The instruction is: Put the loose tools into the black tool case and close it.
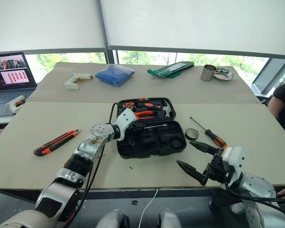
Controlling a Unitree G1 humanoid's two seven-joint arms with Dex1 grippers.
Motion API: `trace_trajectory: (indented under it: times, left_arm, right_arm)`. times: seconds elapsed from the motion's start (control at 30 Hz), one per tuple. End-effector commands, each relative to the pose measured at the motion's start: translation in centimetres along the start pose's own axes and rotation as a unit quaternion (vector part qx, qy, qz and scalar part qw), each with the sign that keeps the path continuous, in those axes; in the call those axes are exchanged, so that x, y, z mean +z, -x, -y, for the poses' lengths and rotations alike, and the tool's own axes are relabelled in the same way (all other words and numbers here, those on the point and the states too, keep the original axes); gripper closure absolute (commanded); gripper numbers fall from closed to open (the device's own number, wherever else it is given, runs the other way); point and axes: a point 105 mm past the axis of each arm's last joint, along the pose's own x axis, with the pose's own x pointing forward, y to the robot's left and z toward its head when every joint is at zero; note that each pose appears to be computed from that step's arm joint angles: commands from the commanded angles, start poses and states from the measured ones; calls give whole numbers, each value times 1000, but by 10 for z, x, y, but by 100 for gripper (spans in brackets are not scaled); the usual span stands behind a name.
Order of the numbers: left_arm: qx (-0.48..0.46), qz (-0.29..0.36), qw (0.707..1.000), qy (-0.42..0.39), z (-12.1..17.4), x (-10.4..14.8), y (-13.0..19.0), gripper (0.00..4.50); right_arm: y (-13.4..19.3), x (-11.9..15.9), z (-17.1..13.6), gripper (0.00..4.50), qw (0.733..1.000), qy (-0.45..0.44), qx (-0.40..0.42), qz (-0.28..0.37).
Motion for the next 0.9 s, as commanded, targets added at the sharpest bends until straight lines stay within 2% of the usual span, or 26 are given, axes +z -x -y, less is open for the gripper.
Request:
trace_trajectory:
  times: [0.03, 0.2, 0.27, 0.37, 0.4, 0.43, 0.53, 0.6, 0.63, 0.7, 0.77, 0.9]
  left_arm:
    - [-4, -50, 998, 30, 8, -20, -5, 444]
    - [-30, -77, 995, 56, 22, -33, -10, 444]
    - [-24, -43, 997, 53, 21, -23, -11, 444]
    - [5, 81, 995, 54, 6, 15, -1, 444]
    - [14, 116, 992, 48, 0, 26, 5, 393]
    - [10, 148, 988, 37, -3, 36, 14, 372]
    - [-20, 237, 971, 0, -8, 61, 48, 265]
    - [-44, 269, 962, -23, -8, 68, 72, 191]
    - [-56, 272, 960, -35, -7, 67, 83, 167]
    - [-73, 251, 964, -51, -7, 56, 105, 77]
    - [-80, 221, 970, -57, -8, 41, 127, 15]
    - [-78, 187, 978, -43, -5, 14, 174, 6]
  right_arm:
    - [1, 11, 0, 0, 1000, 16, -3, 13]
    - [-1, 10, 1, 0, 1000, 15, -6, 14]
    - [0, 12, 3, 0, 1000, 21, -13, 17]
    - [7, 16, 13, 0, 998, 43, -46, 20]
    - [12, 18, 18, 0, 997, 48, -59, 20]
    - [18, 19, 24, 0, 995, 57, -77, 18]
    - [45, 15, 41, 0, 988, 75, -135, 0]
    - [66, 10, 50, 0, 981, 86, -174, -20]
    - [77, 6, 54, 0, 977, 92, -192, -31]
    - [102, -4, 62, 0, 965, 93, -238, -54]
    - [127, -14, 66, 0, 953, 92, -279, -79]
    - [160, -39, 58, 0, 939, 68, -313, -129]
